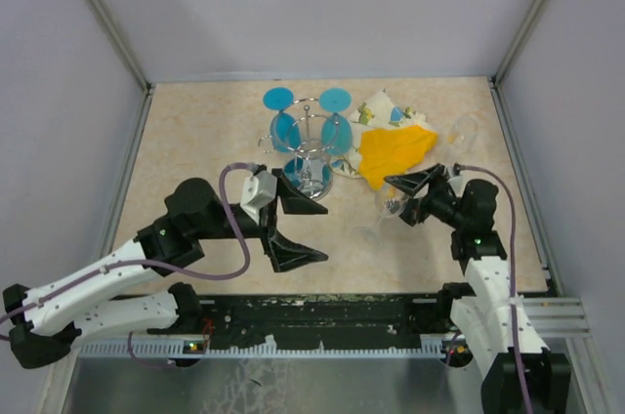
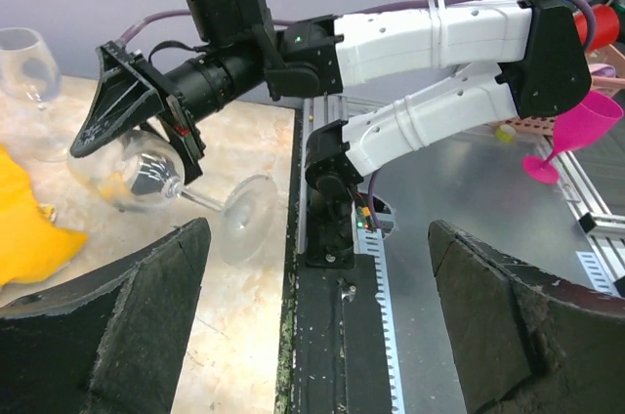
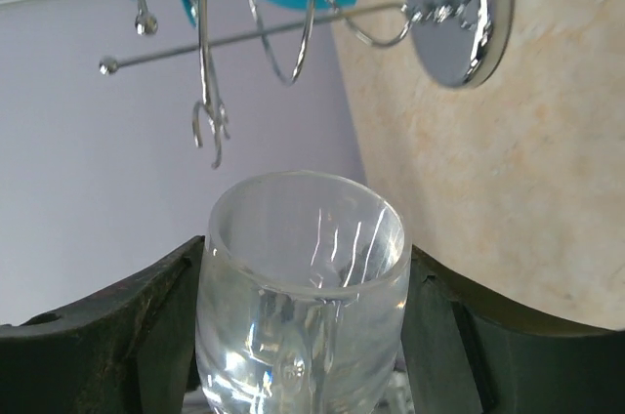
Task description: Take the wine glass off the wine glass rack
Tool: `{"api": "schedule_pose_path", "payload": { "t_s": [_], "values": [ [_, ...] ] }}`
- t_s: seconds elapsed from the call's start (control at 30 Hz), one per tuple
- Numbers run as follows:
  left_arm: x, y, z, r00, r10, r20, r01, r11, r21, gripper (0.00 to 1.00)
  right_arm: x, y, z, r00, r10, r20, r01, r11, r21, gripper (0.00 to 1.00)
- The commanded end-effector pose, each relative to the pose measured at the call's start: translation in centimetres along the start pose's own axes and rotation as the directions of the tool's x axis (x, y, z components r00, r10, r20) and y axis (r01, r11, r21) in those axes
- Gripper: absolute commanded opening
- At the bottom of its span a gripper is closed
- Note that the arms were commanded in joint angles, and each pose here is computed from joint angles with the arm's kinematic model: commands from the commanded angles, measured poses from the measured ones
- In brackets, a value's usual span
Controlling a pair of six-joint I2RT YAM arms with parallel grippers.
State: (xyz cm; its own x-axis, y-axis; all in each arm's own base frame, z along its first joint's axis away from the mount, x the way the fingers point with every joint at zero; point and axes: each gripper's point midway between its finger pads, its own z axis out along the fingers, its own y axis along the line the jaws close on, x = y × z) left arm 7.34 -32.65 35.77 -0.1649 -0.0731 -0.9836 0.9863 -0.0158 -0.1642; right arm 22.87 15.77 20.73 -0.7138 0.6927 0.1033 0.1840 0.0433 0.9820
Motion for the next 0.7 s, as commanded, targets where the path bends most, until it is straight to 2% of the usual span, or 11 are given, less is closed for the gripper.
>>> {"api": "schedule_pose_path", "payload": {
  "t_s": [0.0,0.17,0.23,0.3,0.47,0.67],
  "values": [
    [0.0,0.3,-1.5,1.0,0.018,0.003,-0.018,0.998,-0.066,0.98,-2.8,0.9,-1.1,0.964,-0.254,0.078,0.244,0.962,0.122,0.59],
    [-0.2,0.5,-2.9,0.999,0.026,0.02,-0.024,0.993,-0.117,1.0,-7.1,0.2,-3.3,0.881,-0.431,0.195,0.35,0.871,0.345,0.59],
    [-0.1,0.6,-3.2,0.999,0.028,0.023,-0.025,0.991,-0.13,1.0,-8.9,0.2,-4.4,0.827,-0.506,0.245,0.371,0.819,0.438,0.59],
    [0.0,0.7,-3.5,0.999,0.032,0.027,-0.028,0.99,-0.139,1.0,-10.7,0.3,-5.8,0.757,-0.585,0.291,0.379,0.756,0.534,0.59],
    [0.5,1.2,-3.5,0.999,0.034,0.028,-0.029,0.986,-0.161,1.0,-14.4,1.0,-10.6,0.541,-0.763,0.355,0.332,0.581,0.743,0.58],
    [1.0,1.9,-2.4,0.999,0.031,0.014,-0.028,0.987,-0.161,1.0,-16.7,2.1,-14.1,0.361,-0.845,0.395,0.243,0.494,0.835,0.55]
  ]
}}
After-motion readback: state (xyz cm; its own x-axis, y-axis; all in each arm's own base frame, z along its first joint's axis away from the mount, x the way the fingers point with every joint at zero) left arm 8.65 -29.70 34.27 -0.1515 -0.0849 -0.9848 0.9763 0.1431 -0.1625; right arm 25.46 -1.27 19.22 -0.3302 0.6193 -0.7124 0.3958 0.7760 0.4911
